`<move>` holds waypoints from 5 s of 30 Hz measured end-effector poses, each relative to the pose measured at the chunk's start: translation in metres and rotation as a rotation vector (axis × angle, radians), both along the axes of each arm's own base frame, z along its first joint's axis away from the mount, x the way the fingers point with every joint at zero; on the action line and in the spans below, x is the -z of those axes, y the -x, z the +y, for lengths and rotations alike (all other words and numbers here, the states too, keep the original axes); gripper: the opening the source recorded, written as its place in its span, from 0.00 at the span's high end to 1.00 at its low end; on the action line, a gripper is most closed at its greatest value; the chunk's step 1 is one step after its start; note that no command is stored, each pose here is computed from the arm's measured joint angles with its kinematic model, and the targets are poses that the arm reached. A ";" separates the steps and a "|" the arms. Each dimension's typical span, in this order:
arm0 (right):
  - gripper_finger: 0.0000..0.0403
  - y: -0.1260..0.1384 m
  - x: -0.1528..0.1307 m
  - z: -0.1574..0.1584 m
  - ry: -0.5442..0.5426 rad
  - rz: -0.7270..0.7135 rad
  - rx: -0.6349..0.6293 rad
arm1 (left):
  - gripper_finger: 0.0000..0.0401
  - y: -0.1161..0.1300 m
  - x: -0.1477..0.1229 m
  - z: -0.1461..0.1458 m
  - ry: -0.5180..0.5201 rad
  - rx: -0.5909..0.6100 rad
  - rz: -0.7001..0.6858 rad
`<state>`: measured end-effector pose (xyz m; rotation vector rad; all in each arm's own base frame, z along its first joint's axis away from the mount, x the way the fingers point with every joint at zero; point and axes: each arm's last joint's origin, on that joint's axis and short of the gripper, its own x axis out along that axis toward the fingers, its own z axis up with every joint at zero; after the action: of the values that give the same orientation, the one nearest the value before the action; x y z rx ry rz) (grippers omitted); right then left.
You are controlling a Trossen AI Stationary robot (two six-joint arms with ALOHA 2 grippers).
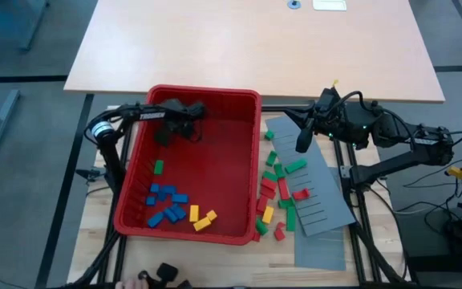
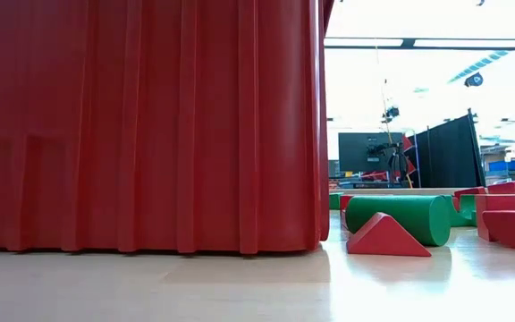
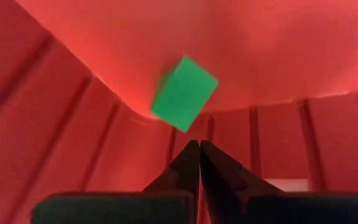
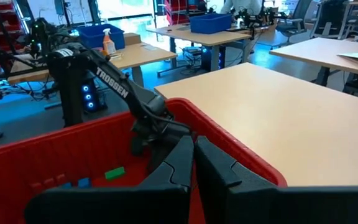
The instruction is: Sort blocks
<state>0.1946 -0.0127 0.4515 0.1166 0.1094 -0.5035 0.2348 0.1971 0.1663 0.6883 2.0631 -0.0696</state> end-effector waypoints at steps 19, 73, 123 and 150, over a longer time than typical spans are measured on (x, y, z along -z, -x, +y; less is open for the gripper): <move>1.00 0.000 0.001 0.000 -0.005 0.003 -0.001 | 1.00 0.020 0.021 0.021 0.252 -0.019 0.013; 1.00 0.000 0.001 0.001 -0.022 -0.005 -0.002 | 1.00 0.040 0.052 0.030 0.277 -0.293 0.104; 1.00 -0.019 0.009 0.003 -0.028 0.030 -0.018 | 1.00 -0.043 -0.025 -0.022 0.150 0.056 -0.636; 1.00 -0.019 0.009 0.007 -0.045 0.015 -0.033 | 1.00 -0.051 -0.001 -0.007 -0.151 -0.016 -0.472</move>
<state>0.2141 -0.0057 0.4428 0.1550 0.1372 -0.4691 0.2855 0.1898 0.1677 0.7022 1.6289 0.2396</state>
